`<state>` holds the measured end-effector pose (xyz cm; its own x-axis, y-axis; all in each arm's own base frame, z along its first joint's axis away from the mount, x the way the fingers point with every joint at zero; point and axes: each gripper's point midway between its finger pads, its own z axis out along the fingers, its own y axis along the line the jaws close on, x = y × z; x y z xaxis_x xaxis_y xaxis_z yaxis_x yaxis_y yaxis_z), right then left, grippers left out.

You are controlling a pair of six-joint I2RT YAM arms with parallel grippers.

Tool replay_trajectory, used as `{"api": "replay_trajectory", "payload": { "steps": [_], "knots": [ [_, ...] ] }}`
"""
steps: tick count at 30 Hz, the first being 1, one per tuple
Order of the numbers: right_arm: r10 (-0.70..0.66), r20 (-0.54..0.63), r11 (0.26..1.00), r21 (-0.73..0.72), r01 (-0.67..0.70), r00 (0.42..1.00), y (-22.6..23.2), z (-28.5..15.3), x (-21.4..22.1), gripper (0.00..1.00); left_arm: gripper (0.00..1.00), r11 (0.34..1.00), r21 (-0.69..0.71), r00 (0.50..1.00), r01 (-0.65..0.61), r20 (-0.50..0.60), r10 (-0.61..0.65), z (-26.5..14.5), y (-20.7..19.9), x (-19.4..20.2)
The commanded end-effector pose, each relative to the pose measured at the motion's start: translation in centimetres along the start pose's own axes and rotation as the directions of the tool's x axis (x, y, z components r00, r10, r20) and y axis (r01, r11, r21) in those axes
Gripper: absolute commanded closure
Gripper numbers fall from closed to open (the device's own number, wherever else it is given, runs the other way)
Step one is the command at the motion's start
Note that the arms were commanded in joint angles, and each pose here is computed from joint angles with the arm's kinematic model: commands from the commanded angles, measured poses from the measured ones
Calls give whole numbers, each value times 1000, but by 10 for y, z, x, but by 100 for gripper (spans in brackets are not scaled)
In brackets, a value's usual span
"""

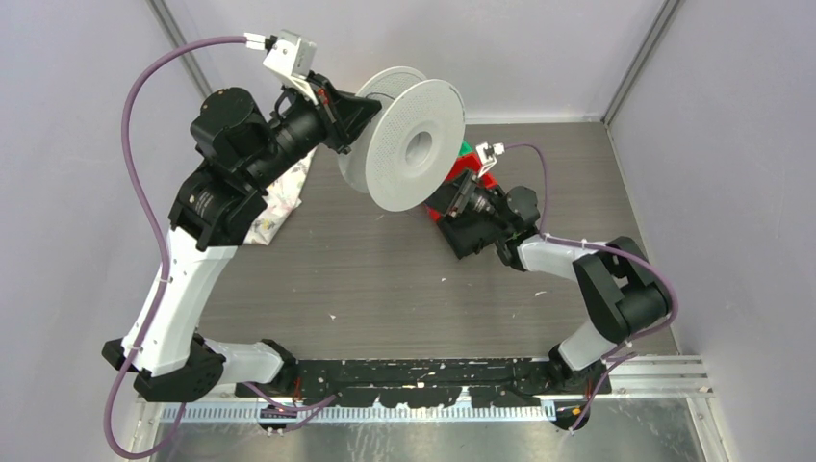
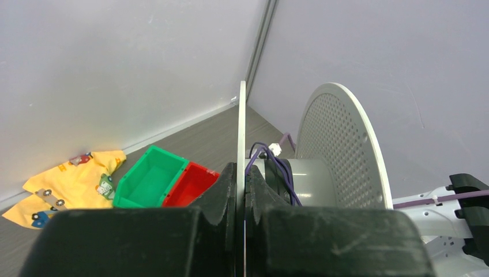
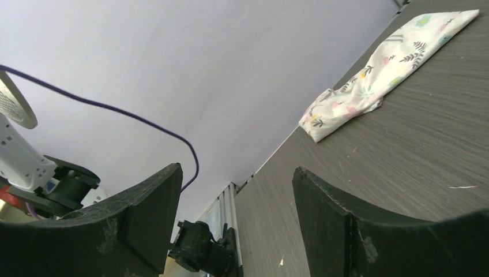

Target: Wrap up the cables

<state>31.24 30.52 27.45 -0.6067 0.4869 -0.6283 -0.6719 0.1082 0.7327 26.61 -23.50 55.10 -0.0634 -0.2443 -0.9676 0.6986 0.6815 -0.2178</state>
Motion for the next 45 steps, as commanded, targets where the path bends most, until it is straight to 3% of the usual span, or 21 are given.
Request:
{"api": "replay_trajectory", "payload": {
  "steps": [1, 14, 21, 27, 32, 39, 45],
  "knots": [
    [-26, 18, 991, -132, 28, 1000, 32, 12, -8, 25, 100, 999, 31, 986, -12, 166, 6, -14, -12, -48],
    [-9, -71, 980, -198, -5, 997, 47, 31, 22, 29, 100, 999, 31, 986, -10, 169, 5, -14, -12, -47],
    [1, -125, 973, -228, -29, 992, 51, 38, 33, 37, 99, 1000, 19, 985, -16, 174, 12, -16, -10, -47],
    [28, -149, 971, -232, -62, 988, 51, 45, 44, 61, 99, 1000, 1, 986, -24, 164, 23, -14, -6, -45],
    [7, -191, 977, -207, -47, 982, 47, 45, 53, 97, 100, 999, -49, 987, -11, 161, 19, -10, 4, -44],
    [-95, -245, 989, 90, 120, 965, 4, 25, 64, 99, 100, 965, -260, 985, 35, 171, 10, -7, 44, -40],
    [-293, -447, 887, 203, 415, 845, 13, -5, 98, 99, 99, 835, -547, 990, 57, 137, 22, -7, 103, -15]
  ]
}}
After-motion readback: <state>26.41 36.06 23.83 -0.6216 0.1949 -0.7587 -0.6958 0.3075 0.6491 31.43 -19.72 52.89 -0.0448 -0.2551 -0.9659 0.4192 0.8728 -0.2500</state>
